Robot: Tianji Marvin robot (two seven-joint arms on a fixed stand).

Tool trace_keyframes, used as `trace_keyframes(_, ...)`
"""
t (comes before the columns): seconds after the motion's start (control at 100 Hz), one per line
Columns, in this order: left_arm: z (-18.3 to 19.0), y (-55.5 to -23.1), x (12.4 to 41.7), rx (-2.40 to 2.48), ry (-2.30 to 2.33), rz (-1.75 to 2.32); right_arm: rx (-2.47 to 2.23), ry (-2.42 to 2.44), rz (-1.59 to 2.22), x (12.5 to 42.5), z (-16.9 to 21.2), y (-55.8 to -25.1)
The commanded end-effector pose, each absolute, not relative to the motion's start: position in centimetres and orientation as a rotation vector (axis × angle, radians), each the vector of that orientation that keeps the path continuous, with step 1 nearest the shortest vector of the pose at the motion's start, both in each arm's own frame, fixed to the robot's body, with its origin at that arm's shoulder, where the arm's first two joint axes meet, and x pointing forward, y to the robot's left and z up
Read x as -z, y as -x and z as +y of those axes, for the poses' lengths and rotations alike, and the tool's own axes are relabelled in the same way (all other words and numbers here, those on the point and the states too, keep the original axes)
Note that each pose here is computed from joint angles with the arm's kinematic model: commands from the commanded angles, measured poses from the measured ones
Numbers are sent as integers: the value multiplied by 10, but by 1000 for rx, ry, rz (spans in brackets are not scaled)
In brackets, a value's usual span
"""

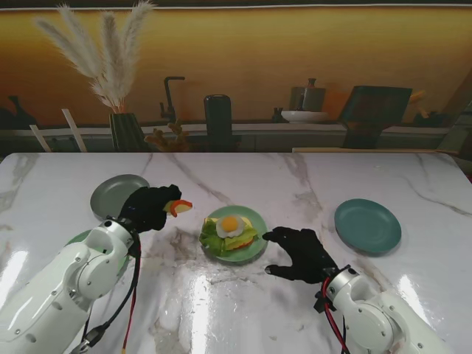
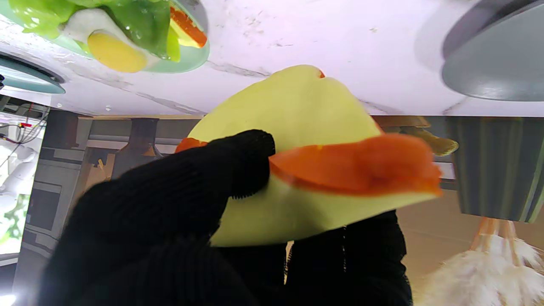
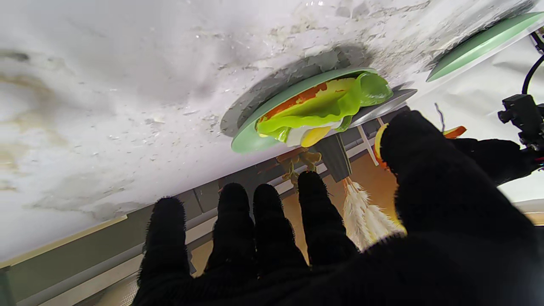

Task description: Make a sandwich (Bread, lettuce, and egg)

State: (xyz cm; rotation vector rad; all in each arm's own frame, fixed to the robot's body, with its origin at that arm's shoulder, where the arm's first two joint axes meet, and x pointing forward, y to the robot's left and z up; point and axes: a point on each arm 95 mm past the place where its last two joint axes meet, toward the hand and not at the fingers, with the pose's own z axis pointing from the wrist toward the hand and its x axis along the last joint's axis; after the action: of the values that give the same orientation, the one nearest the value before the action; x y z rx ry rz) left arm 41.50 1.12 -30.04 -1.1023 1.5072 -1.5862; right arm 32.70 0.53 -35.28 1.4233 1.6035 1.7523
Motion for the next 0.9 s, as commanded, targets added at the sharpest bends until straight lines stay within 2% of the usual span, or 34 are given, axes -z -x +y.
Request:
trace_keyframes(0.0,-2,-424,291,1627,1072,1496,-1762,-1434,1586,353,9,-326)
trace_keyframes(0.26,-34,-447,289,1668,1011,1577,-1749,-1430,1566,352,5,-329)
trace_keyframes(0.6,-81,-454,290,1752,879,1742,-1731,-1413,1532,349,-3,-331)
trace_keyframes(0.89,-99,-464,288,1752,765,1802,-1723,-1407,1516,349,-8,-330)
